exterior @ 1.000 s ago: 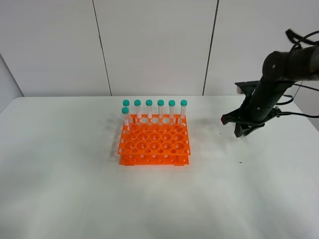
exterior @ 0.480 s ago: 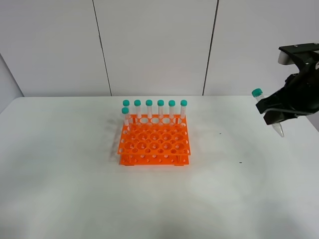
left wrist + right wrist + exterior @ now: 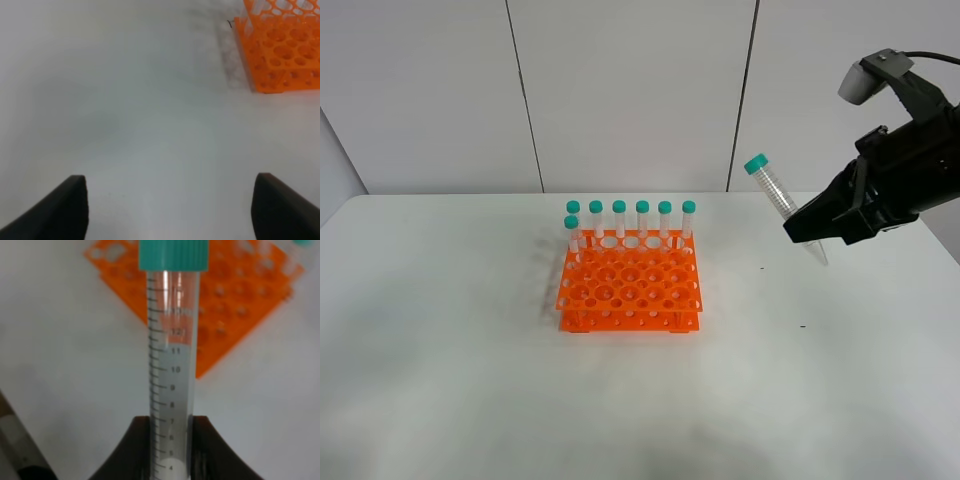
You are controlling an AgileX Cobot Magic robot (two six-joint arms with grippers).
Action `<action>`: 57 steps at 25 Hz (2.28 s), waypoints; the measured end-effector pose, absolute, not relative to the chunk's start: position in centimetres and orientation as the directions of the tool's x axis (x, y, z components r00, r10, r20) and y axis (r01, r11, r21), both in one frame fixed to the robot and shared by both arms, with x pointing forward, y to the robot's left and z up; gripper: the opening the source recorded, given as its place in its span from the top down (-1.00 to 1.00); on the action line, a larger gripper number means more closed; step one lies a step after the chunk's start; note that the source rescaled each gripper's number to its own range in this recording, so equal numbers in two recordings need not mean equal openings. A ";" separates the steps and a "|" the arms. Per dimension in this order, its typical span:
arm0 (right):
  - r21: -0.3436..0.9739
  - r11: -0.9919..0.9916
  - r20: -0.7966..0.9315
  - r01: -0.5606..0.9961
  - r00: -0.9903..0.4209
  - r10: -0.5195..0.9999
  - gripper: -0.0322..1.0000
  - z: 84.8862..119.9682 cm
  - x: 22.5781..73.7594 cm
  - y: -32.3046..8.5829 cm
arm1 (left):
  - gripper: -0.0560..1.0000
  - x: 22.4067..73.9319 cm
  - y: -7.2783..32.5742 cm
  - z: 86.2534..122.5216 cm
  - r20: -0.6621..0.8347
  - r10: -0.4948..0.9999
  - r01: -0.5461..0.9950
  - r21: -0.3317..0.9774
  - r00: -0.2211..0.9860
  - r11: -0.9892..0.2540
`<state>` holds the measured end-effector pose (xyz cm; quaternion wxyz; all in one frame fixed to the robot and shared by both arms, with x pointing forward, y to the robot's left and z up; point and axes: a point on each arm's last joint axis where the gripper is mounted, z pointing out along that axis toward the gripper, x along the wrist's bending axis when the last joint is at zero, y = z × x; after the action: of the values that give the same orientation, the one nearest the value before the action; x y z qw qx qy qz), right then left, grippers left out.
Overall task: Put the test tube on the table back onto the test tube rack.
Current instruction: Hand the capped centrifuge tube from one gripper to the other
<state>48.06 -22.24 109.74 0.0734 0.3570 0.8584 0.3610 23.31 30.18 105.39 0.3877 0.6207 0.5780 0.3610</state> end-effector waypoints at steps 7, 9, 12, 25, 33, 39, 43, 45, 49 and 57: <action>0.633 0.466 0.232 0.618 -0.726 0.647 0.87 105.8 46.8 -21.9 | -1.00 23.3 30.2 105.4 0.000 0.997 0.433 0.901 0.071 -0.031; 0.648 0.469 0.210 0.601 -0.732 0.648 0.87 105.7 46.8 -21.4 | -1.00 23.3 30.2 105.8 0.000 0.997 0.413 0.910 0.071 -0.029; 0.672 0.493 0.183 0.553 -0.769 0.612 0.87 105.9 46.4 -19.3 | -1.00 24.5 29.8 106.9 -0.035 0.995 0.406 0.914 0.093 -0.005; 0.658 0.503 0.203 0.560 -0.775 0.598 0.87 103.3 48.3 -13.4 | -1.00 37.9 26.6 109.0 -0.201 0.939 0.492 0.870 0.278 0.040; 0.660 0.545 0.211 0.517 -0.824 0.525 0.87 103.4 47.8 -13.1 | -1.00 43.5 23.9 106.0 -0.450 0.810 0.606 0.781 0.376 0.153; 0.658 0.547 0.222 0.517 -0.828 0.515 0.87 103.4 47.6 -13.1 | -1.00 45.3 21.6 104.9 -0.580 0.694 0.636 0.738 0.427 0.225; 0.664 0.539 0.229 0.517 -0.828 0.512 0.87 103.5 47.6 -13.0 | -1.00 45.8 19.3 103.8 -0.618 0.647 0.676 0.707 0.446 0.208; 0.666 0.538 0.231 0.516 -0.829 0.509 0.87 103.5 47.6 -13.0 | -1.00 46.1 18.3 103.2 -0.620 0.641 0.695 0.696 0.453 0.183; 0.671 0.534 0.233 0.515 -0.830 0.506 0.87 103.6 47.6 -12.9 | -1.00 47.0 16.2 102.6 -0.625 0.618 0.722 0.679 0.478 0.128; 0.674 0.532 0.235 0.513 -0.831 0.504 0.87 103.6 47.6 -12.9 | -0.99 48.6 12.6 102.2 -0.629 0.574 0.740 0.670 0.524 0.058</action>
<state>47.61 -12.90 103.60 -0.0056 0.2904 0.8752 0.3869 48.57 12.62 102.25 0.5450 0.6820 0.4817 -0.0766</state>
